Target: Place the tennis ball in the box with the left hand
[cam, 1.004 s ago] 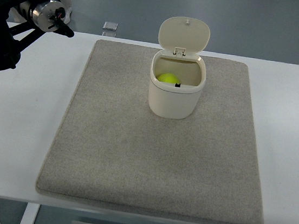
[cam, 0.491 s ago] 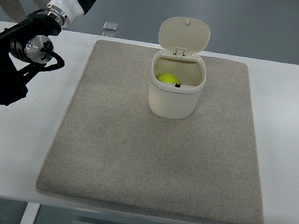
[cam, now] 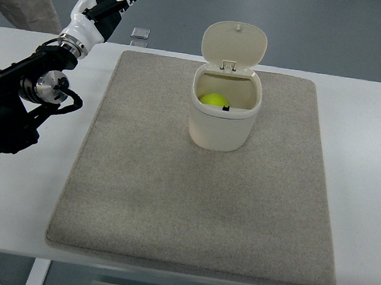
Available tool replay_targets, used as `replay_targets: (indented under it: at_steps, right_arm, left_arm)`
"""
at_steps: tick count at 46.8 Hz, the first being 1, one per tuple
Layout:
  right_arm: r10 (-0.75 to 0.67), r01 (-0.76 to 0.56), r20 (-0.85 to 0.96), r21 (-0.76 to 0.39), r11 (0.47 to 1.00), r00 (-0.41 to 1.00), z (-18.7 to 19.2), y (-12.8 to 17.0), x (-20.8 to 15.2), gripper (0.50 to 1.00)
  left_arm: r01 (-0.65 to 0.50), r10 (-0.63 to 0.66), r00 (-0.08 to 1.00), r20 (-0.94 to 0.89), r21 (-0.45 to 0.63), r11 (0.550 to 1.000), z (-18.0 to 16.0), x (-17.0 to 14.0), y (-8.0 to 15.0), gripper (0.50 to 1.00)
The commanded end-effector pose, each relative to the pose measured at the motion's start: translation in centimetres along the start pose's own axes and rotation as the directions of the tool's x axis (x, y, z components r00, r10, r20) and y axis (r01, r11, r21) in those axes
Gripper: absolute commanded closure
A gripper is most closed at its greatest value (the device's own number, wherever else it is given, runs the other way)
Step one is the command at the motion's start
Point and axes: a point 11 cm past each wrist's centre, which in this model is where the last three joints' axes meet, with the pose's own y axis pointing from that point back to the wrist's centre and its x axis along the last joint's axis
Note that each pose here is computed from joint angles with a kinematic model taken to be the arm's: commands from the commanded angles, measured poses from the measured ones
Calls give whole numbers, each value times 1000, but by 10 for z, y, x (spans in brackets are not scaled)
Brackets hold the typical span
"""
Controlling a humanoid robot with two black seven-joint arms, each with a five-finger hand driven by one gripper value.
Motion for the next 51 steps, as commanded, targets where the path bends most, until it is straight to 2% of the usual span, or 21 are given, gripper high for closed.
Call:
replay_targets:
  at_steps: [1, 13, 51]
  right_arm:
    - [0, 0, 0, 0, 1000, 1000, 0, 0, 0, 562]
    - [0, 0, 0, 0, 1000, 1000, 0, 0, 0, 562]
    - [0, 0, 0, 0, 1000, 1000, 0, 0, 0, 562]
  left_arm:
    - [-5, 5, 1000, -7, 12, 1000, -8, 0, 2, 579]
    - [-21, 23, 999, -42, 50, 999, -36, -7, 2, 579]
    - [-38, 40, 998, -40, 58, 998, -40, 1, 8, 579]
